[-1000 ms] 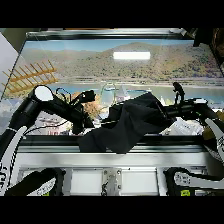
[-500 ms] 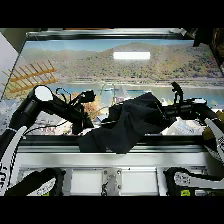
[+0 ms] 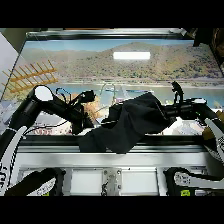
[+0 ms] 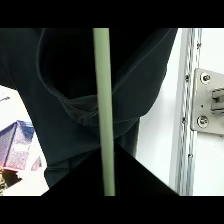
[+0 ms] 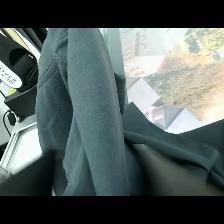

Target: Fold the clothes and pants, and hang the long-sleeved shirts on hangers.

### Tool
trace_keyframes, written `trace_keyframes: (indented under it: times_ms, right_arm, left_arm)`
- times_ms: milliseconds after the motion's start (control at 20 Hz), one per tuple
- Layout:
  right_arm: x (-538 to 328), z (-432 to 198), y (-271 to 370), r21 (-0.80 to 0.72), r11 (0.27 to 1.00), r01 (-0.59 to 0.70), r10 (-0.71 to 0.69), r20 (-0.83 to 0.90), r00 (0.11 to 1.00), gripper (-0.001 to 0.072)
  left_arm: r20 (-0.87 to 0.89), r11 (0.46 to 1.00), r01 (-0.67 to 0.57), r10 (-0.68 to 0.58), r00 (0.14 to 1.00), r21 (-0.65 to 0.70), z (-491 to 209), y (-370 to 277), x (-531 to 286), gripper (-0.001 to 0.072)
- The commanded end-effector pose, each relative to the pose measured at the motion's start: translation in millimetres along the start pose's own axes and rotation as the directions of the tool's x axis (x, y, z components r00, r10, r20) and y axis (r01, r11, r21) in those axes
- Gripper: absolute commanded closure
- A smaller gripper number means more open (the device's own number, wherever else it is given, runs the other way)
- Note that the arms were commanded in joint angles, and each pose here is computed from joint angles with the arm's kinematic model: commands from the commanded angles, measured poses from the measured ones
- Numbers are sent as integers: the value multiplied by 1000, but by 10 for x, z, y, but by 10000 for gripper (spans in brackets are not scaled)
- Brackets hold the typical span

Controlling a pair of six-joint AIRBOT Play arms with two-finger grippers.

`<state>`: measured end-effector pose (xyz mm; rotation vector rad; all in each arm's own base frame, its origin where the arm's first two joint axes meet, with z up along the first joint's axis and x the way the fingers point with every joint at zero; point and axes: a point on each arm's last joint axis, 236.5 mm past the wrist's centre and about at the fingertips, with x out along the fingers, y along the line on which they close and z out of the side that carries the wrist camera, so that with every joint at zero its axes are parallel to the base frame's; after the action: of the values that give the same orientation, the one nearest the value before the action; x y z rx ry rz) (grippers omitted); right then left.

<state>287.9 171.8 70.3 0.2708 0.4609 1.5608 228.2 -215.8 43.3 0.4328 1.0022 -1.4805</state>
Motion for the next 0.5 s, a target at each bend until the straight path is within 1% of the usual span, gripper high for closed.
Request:
trace_keyframes:
  times_ms: [0, 50, 450]
  right_arm:
    - [3, 2, 1, -1, 1000, -1, 1, 1, 1000, 671]
    - [3, 2, 0, -5, 1000, -1, 1, 2, 1000, 695]
    - [3, 1, -1, -4, 1000, 0, 0, 1, 1000, 697]
  left_arm:
    - [0, 1000, 0, 0, 1000, -1, 1, 3, 0, 698]
    - [0, 1000, 0, 0, 1000, -1, 1, 3, 0, 699]
    - [0, 1000, -2, 2, 1000, -1, -1, 7, 0, 698]
